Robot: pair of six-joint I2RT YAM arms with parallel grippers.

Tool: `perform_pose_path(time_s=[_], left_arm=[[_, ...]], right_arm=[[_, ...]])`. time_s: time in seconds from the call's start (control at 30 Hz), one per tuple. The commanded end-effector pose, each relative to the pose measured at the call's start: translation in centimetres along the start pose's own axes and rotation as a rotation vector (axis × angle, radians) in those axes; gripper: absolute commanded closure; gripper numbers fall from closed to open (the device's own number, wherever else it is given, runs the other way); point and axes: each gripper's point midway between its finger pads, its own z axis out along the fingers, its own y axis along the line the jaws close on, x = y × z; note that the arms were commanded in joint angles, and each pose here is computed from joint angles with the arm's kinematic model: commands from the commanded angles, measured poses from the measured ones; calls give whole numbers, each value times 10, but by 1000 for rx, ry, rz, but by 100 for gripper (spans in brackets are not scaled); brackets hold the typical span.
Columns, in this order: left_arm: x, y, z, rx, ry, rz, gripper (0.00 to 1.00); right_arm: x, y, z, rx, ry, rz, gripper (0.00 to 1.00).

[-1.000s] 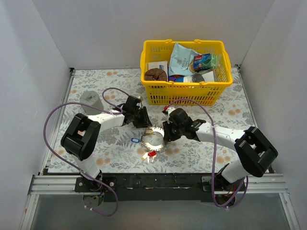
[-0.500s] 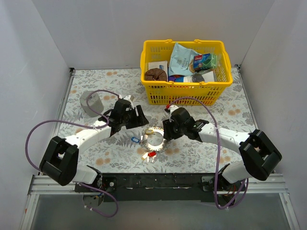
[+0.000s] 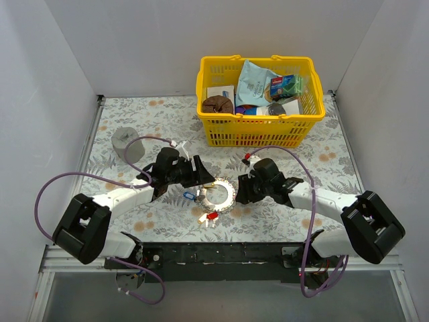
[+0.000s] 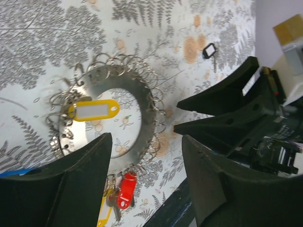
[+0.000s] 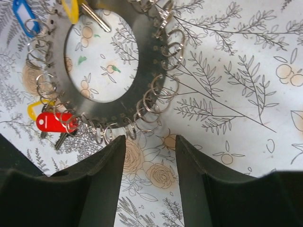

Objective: Put the keys on the keyring

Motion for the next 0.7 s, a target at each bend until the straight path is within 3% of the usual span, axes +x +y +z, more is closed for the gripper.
perform_pose_path(time_s=[0.0, 0.4, 0.67], left_arm=[[-11, -39, -5, 168, -33, 45, 41], [1, -43, 0, 182, 6, 63, 41], [12, -48, -1, 191, 33, 96, 41]], right_arm=[[-17, 18, -4, -85, -69, -3, 46], [-9, 35, -11, -191, -77, 42, 48], [-17, 52, -14, -241, -89, -32, 49]])
